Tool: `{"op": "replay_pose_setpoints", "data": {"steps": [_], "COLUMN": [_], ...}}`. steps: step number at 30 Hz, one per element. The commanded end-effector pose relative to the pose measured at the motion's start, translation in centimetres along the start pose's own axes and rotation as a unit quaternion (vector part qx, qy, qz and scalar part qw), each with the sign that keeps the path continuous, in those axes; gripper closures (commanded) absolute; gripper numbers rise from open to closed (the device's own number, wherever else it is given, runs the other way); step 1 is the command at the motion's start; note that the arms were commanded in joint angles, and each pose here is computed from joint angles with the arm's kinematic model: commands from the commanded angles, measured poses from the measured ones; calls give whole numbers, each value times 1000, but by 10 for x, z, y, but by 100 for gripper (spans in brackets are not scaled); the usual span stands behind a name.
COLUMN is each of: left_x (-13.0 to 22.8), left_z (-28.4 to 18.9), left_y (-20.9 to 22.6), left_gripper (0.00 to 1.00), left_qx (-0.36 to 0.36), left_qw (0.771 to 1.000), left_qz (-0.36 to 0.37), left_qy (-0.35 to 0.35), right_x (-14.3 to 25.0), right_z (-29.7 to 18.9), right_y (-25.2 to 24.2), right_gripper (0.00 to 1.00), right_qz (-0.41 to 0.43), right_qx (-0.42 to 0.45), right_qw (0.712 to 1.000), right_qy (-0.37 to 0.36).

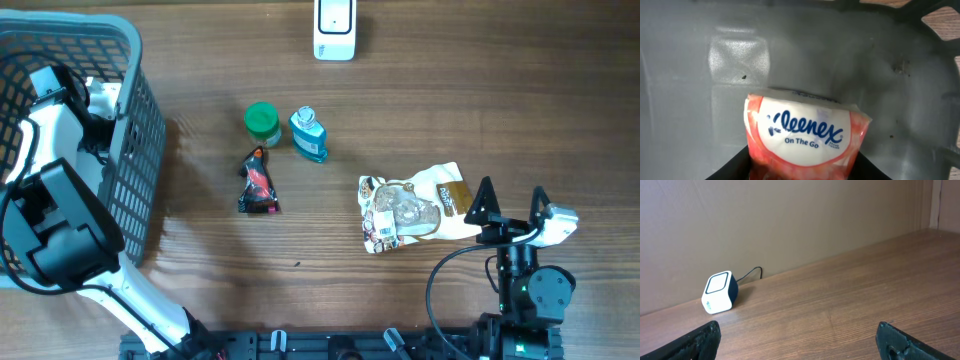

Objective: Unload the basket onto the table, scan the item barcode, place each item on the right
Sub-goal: 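Reach the left gripper into the basket and grasp the red Kleenex pack, then carry the Kleenex pack out and release it beside the nut bag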

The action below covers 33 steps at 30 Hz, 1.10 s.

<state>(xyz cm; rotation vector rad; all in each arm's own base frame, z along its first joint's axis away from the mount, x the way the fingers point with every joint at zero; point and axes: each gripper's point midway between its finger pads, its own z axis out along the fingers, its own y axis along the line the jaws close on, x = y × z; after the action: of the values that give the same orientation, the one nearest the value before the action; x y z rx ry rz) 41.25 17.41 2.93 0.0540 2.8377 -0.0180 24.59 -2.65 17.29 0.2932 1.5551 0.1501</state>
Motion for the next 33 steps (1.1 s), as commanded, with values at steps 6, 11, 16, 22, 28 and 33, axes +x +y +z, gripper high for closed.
{"op": "replay_pose_setpoints", "data": {"steps": [6, 11, 16, 22, 28, 33], "left_x": [-7, -30, -31, -14, 32, 72], "left_z": [-25, -99, -217, -358, -414, -349], "left_y": [6, 5, -26, -162, -288, -369], "left_gripper": [55, 56, 56, 51, 50, 46], "left_qx": [-19, -46, -44, 157, 320, 405], "left_qw": [997, 988, 968, 915, 848, 826], "left_qz": [-66, -108, -135, -10, 159, 283], "left_qy": [-22, -100, -206, -372, -391, -271], "right_x": [-1, -1, -1, -1, -1, -1], "right_z": [0, 0, 0, 0, 0, 0], "right_y": [3, 3, 3, 3, 3, 3], "right_gripper": [0, 0, 0, 0, 0, 0], "right_qz": [-9, -9, -9, -9, -8, -9], "right_qx": [-7, -7, -7, -7, -7, -7], "right_qw": [1000, 1000, 1000, 1000, 1000, 1000], "right_qy": [-3, -3, -3, -3, -3, -3]}}
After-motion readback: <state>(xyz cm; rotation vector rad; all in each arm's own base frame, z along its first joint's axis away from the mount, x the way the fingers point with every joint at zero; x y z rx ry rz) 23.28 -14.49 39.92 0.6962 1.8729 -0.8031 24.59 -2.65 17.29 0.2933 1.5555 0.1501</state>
